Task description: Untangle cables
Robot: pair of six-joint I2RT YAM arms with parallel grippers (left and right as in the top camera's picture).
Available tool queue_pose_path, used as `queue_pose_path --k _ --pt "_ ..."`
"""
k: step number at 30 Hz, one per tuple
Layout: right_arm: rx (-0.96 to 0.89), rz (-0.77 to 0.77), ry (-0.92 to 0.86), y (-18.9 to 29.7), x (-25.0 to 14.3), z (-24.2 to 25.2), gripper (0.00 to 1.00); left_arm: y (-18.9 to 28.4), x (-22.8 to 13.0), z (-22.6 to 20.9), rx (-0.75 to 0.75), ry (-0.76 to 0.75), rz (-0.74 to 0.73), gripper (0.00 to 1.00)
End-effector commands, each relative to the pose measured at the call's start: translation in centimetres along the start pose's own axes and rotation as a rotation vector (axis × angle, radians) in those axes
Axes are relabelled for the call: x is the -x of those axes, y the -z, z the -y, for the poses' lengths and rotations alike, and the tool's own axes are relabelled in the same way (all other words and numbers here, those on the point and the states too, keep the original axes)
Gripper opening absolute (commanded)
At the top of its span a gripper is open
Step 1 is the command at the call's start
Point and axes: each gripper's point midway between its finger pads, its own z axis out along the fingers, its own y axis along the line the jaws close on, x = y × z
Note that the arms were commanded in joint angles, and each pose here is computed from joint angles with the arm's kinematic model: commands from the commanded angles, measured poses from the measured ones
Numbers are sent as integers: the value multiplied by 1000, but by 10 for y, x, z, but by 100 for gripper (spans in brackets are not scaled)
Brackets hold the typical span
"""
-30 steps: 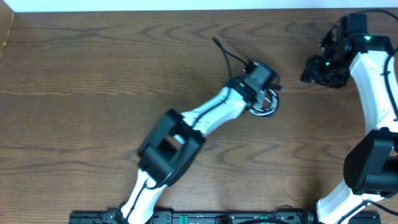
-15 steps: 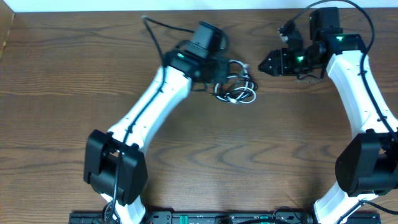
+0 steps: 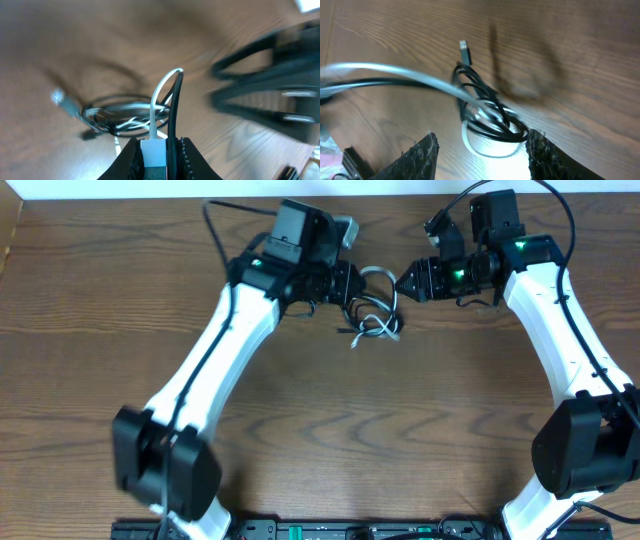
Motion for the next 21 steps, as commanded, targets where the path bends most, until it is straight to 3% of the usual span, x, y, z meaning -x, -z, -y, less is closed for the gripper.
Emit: queue_pose_path --k 1,8,15,21 --pt "87 22 57 6 5 -20 53 56 30 36 -61 -108 154 8" --pt "146 46 96 6 11 -32 55 108 50 43 -56 -101 285 8" --pt "243 120 155 11 29 -52 53 116 51 48 -88 -81 293 8" --pt "225 130 95 9 34 -51 48 118 56 50 -95 -85 317 8"
